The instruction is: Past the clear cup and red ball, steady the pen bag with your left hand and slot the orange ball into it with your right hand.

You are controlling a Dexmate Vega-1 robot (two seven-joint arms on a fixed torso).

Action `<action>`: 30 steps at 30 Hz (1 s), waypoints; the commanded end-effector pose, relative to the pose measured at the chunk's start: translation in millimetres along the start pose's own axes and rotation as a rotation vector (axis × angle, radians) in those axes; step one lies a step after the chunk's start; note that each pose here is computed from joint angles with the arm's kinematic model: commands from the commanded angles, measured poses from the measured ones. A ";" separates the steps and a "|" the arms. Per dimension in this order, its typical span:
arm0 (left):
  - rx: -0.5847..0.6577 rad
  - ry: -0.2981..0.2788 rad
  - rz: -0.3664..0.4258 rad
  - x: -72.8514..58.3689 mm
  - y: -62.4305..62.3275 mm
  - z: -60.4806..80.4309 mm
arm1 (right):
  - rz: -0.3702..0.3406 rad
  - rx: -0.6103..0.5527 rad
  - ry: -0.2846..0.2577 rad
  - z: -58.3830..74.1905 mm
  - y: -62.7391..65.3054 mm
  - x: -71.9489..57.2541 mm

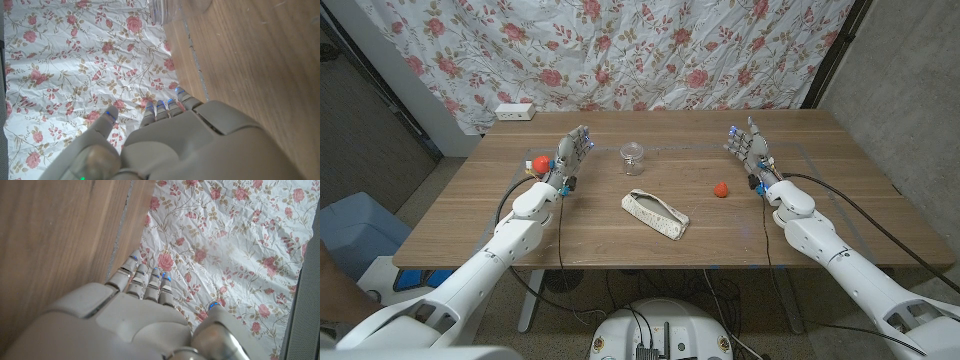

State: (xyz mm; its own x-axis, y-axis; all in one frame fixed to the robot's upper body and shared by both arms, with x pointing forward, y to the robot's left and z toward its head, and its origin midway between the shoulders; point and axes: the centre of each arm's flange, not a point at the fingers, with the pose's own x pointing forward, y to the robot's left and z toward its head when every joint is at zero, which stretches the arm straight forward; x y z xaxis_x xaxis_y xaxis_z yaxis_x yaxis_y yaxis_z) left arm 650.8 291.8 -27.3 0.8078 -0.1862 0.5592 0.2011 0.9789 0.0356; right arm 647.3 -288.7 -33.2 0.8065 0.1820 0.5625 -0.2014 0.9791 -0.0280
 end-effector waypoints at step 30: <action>0.039 -0.017 0.043 -10.2 -0.2 10.6 | 0.047 -0.487 -0.071 42.6 -3.7 -43.9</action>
State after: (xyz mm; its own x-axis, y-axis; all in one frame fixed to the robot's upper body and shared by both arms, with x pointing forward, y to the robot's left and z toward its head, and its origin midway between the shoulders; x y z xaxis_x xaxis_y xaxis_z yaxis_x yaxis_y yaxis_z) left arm 638.3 297.3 -20.8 0.8007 -0.1676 0.5751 0.1622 0.9849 0.0611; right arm 606.1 -299.8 -24.1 0.7818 0.1954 0.5922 -0.0308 0.9606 -0.2763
